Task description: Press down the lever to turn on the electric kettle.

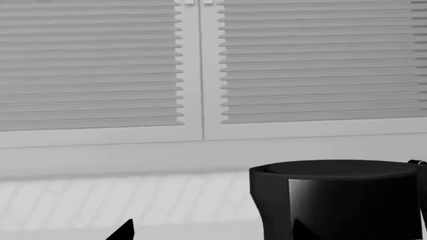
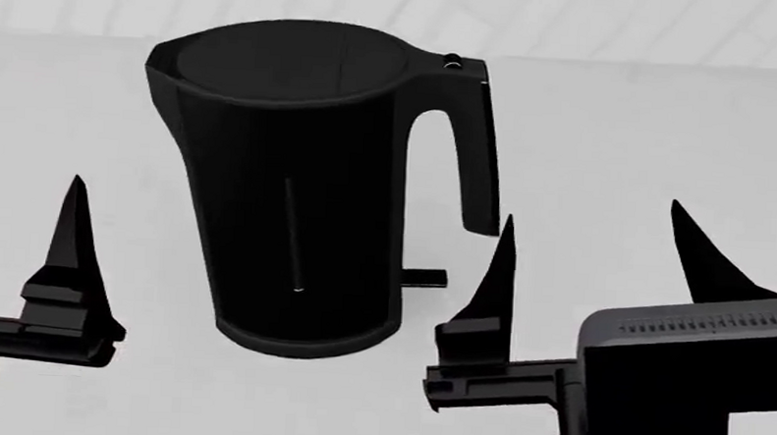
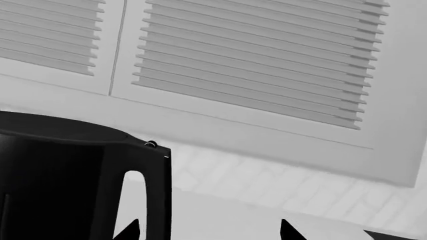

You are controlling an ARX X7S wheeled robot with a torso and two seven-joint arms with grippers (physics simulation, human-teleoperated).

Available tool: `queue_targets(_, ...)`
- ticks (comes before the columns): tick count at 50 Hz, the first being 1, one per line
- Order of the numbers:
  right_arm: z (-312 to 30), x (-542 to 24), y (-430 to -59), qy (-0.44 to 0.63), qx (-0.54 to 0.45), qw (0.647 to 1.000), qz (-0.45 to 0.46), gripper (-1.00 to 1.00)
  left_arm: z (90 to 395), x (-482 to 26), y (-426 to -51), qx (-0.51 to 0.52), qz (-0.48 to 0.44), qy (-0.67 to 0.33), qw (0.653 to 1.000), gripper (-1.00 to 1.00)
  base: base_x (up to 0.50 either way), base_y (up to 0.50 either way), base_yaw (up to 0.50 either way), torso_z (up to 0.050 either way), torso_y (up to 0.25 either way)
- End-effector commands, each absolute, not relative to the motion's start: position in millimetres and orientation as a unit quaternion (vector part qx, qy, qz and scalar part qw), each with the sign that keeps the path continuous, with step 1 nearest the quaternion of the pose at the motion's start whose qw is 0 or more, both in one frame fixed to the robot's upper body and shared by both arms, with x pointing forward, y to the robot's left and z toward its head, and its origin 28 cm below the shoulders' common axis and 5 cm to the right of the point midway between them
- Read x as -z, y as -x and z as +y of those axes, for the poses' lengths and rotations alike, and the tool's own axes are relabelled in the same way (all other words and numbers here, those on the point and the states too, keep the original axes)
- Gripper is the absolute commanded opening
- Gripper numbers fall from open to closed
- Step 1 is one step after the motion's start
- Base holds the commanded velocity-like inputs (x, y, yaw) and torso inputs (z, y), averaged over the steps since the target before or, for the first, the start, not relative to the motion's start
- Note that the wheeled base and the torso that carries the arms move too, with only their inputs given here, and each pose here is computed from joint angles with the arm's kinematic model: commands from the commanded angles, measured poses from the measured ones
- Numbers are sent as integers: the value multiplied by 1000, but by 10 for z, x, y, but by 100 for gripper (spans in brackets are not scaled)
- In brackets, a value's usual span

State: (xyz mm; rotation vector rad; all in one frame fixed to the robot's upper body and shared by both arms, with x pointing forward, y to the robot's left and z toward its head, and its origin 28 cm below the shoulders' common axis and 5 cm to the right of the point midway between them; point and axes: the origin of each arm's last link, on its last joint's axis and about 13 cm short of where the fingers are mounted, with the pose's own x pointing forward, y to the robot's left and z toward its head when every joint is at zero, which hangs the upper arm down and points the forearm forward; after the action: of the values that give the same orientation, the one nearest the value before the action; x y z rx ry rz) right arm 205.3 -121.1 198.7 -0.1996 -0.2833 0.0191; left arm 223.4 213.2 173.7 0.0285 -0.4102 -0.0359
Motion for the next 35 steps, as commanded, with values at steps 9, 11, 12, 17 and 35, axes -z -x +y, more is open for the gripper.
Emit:
queue_targets(9, -1221, -1968, -2044, 99, -8, 985, -139, 100, 2122, -1734, -2246, 22, -204, -13, 979, 100, 243, 106, 0, 0, 0)
queue_targets(11, -1216, -1949, -2040, 99, -8, 986, -136, 100, 2121, -1724, -2242, 22, -203, -13, 979, 100, 88, 0, 0, 0, 0)
queue_targets(12, -1216, -1948, -2039, 99, -8, 986, -136, 100, 2120, -1724, -2237, 23, -203, -13, 979, 100, 43, 0, 0, 0, 0)
queue_targets(17, -1211, -1945, -2044, 101, -8, 986, -135, 100, 2123, -1724, -2236, 22, -203, -12, 979, 100, 36, 0, 0, 0, 0)
queue_targets(35, -1218, -1873, -2034, 95, -5, 988, -119, 100, 2128, -1718, -2260, 22, -198, -4, 980, 100, 41, 0, 0, 0, 1)
